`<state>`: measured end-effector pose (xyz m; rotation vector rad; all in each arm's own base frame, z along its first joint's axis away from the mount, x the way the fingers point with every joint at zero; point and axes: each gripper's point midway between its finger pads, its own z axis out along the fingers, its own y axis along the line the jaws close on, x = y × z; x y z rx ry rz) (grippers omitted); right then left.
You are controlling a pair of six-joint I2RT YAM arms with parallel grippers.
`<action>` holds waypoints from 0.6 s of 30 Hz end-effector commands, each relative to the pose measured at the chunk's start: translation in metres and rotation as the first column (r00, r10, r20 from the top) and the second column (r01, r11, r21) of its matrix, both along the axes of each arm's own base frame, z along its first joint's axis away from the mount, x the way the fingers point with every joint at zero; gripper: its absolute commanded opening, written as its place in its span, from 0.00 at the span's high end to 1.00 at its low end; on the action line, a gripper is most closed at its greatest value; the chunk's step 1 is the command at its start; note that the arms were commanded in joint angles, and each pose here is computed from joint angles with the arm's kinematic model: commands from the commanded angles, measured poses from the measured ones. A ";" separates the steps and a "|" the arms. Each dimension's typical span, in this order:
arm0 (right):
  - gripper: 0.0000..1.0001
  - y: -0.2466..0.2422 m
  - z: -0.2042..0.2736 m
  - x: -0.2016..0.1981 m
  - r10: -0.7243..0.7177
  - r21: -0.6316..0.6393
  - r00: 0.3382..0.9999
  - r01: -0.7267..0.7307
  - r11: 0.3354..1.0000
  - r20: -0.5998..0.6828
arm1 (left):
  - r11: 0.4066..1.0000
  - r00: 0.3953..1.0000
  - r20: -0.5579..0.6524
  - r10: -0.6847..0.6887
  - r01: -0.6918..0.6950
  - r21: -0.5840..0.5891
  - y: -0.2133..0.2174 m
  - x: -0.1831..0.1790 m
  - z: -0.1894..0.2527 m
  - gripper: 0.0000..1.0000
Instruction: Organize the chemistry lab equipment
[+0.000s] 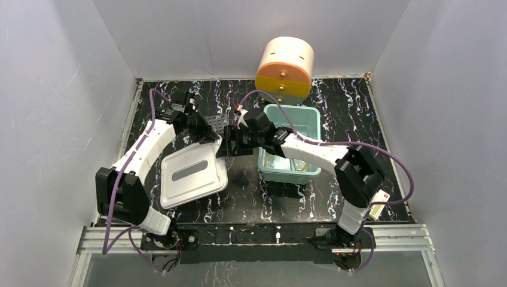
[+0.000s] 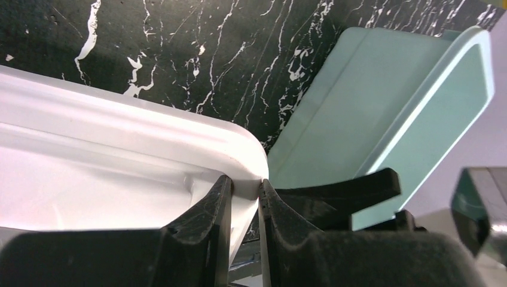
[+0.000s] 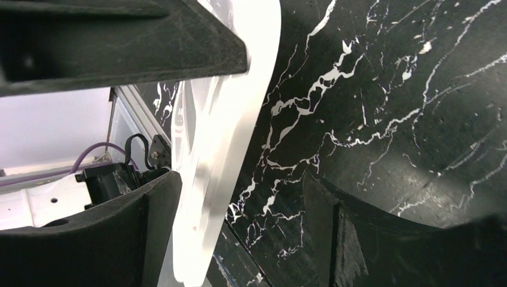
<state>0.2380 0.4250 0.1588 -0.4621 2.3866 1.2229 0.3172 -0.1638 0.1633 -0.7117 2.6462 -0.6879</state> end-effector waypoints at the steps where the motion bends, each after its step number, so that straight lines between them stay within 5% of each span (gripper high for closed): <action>1: 0.18 0.027 0.036 0.004 0.040 0.131 0.999 -0.042 0.991 0.020 | 0.994 0.999 0.047 0.014 -0.009 -0.110 -0.007 0.002 0.032 1.00; 9: 0.30 0.049 0.043 -0.005 0.122 0.248 0.991 -0.102 0.963 -0.064 | 0.987 0.998 0.066 0.014 -0.003 -0.162 -0.009 0.009 0.045 1.00; 15: 0.55 0.052 0.038 -0.001 0.087 0.251 0.991 -0.059 0.966 -0.105 | 0.984 0.996 0.089 0.022 -0.006 -0.176 -0.008 0.012 0.055 0.99; 18: 0.69 0.053 0.047 -0.001 0.097 0.278 0.993 -0.074 0.958 -0.072 | 0.987 0.993 0.116 0.021 -0.002 -0.161 -0.006 0.013 0.061 0.87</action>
